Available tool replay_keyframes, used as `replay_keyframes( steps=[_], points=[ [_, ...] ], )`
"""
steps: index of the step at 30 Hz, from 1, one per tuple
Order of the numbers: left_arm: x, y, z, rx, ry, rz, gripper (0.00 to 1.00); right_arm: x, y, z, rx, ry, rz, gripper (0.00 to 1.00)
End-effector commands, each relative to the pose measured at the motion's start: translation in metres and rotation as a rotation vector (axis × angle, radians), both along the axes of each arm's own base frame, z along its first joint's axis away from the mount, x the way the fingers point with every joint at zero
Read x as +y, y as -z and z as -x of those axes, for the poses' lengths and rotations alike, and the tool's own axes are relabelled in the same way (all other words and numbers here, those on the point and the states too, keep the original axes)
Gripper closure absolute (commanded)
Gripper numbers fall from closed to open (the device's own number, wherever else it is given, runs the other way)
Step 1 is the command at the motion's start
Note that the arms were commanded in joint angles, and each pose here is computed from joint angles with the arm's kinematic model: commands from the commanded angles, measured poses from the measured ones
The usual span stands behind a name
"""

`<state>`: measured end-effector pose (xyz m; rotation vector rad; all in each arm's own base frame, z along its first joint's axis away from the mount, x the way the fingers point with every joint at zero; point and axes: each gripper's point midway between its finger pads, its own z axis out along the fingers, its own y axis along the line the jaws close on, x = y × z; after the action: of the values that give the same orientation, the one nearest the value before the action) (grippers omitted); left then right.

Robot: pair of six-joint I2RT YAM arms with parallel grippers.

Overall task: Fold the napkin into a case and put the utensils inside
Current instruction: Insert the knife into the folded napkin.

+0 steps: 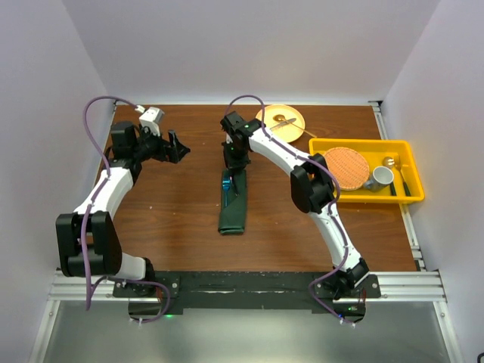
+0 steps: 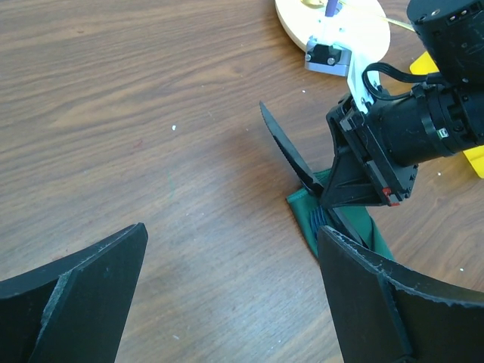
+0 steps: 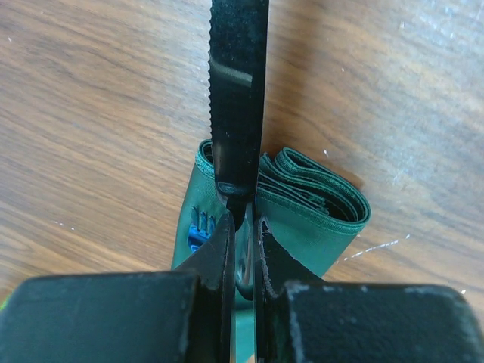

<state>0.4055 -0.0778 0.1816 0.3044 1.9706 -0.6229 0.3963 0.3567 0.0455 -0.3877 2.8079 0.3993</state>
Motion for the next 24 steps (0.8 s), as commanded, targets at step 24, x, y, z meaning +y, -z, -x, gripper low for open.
replay_keyframes(
  steps=[24],
  points=[
    [0.004, -0.018, 0.005, -0.068, -0.016, 0.016, 0.0, -0.021, -0.03, 0.043, 0.141, 0.156, -0.001, 1.0]
  ],
)
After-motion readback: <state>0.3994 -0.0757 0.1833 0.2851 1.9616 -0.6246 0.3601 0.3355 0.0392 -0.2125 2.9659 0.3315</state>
